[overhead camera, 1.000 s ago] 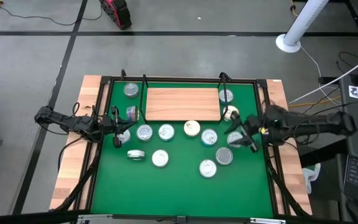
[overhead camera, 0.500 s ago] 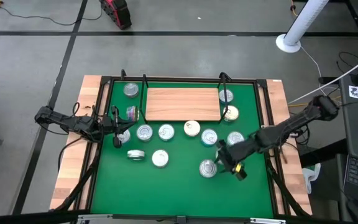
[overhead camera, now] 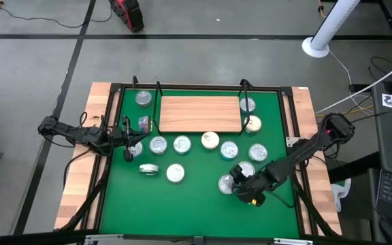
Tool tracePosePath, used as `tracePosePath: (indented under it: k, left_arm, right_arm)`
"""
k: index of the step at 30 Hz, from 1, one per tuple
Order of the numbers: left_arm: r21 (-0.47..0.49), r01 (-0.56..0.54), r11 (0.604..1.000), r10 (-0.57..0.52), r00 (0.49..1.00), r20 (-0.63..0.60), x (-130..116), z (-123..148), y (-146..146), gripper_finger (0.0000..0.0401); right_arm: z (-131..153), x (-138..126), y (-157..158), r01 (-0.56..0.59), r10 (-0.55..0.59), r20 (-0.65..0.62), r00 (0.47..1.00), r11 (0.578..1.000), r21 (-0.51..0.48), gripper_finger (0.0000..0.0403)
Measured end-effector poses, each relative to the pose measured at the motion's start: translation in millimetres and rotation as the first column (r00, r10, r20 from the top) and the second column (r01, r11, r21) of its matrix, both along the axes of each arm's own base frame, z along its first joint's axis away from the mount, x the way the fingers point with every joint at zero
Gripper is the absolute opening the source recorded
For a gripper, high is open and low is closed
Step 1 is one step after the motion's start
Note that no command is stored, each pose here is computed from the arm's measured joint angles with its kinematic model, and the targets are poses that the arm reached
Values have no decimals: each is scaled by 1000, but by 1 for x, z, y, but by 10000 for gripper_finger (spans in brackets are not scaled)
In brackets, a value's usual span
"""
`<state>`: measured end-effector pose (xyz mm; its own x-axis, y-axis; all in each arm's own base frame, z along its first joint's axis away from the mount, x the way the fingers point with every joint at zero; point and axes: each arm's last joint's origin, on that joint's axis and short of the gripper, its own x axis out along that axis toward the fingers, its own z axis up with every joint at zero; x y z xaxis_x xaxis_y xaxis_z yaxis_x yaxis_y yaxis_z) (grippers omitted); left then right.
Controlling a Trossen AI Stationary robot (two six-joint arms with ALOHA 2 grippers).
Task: Stack canned seafood by type on shelf
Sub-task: Put the red tuna can on the shelf
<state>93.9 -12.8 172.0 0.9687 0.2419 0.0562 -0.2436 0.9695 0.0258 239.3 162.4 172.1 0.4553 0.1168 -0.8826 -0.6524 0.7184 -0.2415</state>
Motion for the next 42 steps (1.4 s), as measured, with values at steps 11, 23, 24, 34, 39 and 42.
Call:
tracePosePath:
  k: [11,23,24,34,39,42]
  left_arm:
    - [0,0,1000,0,1000,0,0,0,0,11]
    - [0,0,1000,0,1000,0,0,0,0,11]
    - [0,0,1000,0,1000,0,0,0,0,11]
    - [-113,9,994,-5,999,32,0,0,0,11]
    - [-181,68,981,-45,991,126,0,8,-1,11]
    - [-163,114,980,-83,979,185,0,14,-2,11]
  right_arm:
    - [-17,4,2,27,-28,-8,1000,995,-91,200]
    - [-20,7,1,59,-56,26,998,988,-144,49]
    - [-20,7,1,60,-56,28,998,988,-142,36]
    - [-19,8,1,63,-58,41,997,990,-130,4]
    - [-19,11,1,69,-63,56,996,991,-113,4]
    - [-17,15,-1,78,-73,57,996,993,-88,2]
